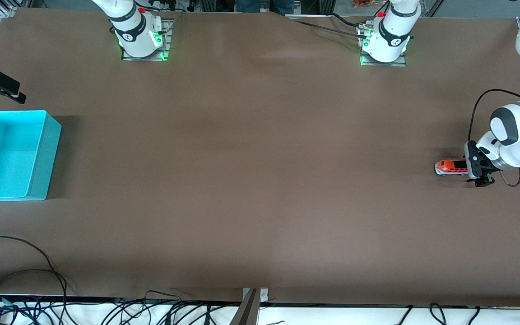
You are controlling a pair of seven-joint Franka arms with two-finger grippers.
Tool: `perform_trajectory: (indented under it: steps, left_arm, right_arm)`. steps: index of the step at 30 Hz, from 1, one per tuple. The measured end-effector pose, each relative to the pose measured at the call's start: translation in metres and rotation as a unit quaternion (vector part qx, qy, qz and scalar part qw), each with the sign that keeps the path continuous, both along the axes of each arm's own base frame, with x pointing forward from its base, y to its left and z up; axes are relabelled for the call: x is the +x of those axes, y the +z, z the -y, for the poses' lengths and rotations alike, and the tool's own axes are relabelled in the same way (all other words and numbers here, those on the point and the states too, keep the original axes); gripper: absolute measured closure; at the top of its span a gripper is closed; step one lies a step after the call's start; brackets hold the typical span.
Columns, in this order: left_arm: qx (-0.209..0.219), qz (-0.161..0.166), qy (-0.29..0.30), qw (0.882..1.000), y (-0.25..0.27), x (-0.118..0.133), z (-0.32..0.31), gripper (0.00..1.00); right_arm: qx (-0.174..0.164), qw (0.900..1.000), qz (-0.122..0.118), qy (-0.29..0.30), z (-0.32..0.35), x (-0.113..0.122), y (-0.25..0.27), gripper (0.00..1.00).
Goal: Wind up bus and store in blue box
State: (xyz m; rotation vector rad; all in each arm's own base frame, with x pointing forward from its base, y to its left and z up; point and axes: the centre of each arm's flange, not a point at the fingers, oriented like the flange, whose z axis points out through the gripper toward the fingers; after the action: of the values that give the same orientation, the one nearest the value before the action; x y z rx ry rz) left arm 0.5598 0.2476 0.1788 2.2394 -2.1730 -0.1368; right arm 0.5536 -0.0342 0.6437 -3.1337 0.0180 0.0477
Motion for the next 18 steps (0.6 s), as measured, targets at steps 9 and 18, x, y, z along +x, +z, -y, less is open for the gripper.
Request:
perform_trajectory:
  steps: [9,18]
  left_arm:
    - [-0.007,-0.018,0.016,1.000,0.068,0.027,0.021,0.00]
    - [-0.014,-0.037,0.073,0.997,0.166,0.068,0.082,0.00]
  right_arm:
    - [0.000,1.000,0.000,0.000,0.000,0.000,0.000,0.00]
    - [0.000,1.000,0.000,0.000,0.000,0.000,0.000,0.00]
